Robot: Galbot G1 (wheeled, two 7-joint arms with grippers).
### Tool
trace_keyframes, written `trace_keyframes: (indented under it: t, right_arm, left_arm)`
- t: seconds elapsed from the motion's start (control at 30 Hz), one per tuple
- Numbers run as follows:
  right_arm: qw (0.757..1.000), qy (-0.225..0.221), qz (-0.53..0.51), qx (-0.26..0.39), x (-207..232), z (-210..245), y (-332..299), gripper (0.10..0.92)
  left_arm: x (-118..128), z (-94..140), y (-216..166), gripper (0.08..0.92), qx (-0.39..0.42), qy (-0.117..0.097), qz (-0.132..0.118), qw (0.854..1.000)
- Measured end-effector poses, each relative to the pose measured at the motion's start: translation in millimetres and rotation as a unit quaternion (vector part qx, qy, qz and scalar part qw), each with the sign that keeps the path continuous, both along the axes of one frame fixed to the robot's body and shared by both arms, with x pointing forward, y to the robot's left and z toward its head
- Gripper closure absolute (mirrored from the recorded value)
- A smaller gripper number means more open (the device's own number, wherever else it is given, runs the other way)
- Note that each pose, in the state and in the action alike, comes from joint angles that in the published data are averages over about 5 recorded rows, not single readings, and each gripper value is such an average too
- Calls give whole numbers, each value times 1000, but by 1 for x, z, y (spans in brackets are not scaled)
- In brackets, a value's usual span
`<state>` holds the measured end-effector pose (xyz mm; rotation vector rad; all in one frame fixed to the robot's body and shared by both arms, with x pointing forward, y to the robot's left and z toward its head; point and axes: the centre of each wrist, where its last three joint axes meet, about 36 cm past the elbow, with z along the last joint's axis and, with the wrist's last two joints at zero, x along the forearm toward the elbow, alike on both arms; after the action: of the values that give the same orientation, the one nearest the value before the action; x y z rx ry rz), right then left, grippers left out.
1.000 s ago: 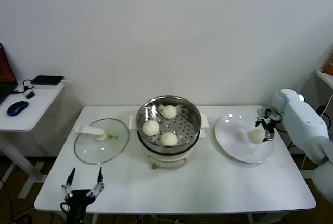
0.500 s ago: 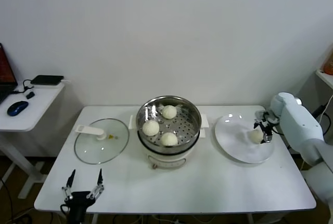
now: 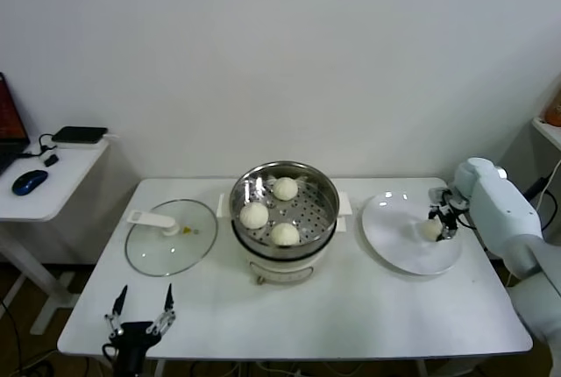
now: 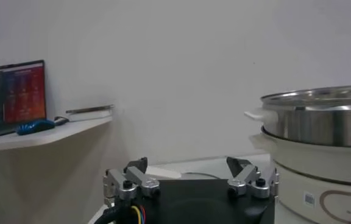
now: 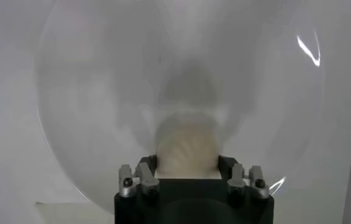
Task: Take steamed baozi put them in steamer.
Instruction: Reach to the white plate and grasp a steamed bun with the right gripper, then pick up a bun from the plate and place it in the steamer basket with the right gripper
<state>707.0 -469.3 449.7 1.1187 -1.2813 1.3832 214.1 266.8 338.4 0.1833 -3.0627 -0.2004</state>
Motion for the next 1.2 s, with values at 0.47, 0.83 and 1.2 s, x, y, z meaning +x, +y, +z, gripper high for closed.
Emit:
trace_keyframes:
  t: [0.47,0.83,1.2]
  right_arm:
    - [1000,-7,-3,8,6,24,0,367]
    - [999,-31,22,30,17,80,18,362]
    - [991,-65,88,73,36,175,83,361]
  left_arm:
    - [-3,0,0,177,0,1,2,1000]
    - [-4,-1,-3,177,-1,-2,3,1000]
    - [-4,2,-7,177,2,-6,-3,1000]
